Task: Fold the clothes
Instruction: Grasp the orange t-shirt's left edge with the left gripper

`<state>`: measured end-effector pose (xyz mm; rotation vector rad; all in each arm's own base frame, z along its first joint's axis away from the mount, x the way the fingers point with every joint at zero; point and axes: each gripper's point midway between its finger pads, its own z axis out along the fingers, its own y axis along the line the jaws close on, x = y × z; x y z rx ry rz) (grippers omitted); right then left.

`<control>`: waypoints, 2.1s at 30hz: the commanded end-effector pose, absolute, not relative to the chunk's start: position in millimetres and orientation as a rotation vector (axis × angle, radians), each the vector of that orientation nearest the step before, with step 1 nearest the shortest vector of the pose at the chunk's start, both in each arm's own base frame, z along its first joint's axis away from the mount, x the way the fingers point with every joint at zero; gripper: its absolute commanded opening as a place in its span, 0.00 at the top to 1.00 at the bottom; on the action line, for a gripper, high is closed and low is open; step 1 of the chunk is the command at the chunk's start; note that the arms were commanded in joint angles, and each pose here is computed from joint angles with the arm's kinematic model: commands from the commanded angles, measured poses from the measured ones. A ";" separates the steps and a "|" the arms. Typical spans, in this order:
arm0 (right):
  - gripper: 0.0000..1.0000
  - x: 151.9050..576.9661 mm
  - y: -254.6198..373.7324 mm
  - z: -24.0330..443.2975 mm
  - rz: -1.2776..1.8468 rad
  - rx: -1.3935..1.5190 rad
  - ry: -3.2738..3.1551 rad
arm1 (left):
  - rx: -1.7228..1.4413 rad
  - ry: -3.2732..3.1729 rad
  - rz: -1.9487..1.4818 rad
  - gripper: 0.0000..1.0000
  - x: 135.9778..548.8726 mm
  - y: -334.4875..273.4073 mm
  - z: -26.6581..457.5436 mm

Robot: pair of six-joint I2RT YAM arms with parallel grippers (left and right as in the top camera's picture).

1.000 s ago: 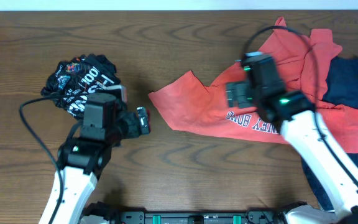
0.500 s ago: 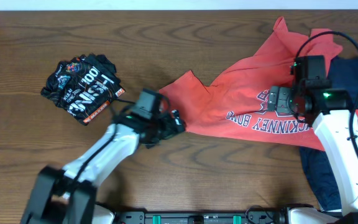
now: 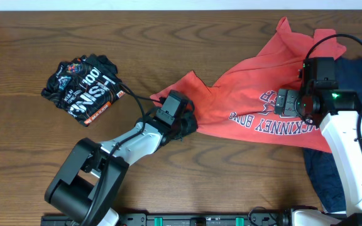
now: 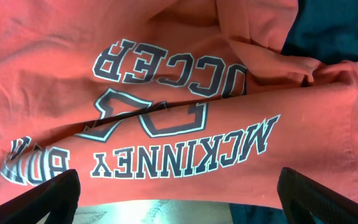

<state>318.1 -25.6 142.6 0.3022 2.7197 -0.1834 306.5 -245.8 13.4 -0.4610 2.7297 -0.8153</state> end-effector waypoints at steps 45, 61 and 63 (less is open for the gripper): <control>0.01 303.5 -37.9 141.5 -0.142 0.384 2.768 | -0.447 2.942 -0.625 0.01 265.0 -224.3 16.2; 0.01 304.2 -37.9 141.7 -0.144 0.363 2.769 | -0.502 2.972 -0.310 0.94 284.8 -90.9 44.1; 0.01 304.6 -37.6 141.8 -0.142 0.363 2.768 | -0.593 2.895 -0.314 0.94 298.3 -60.7 64.0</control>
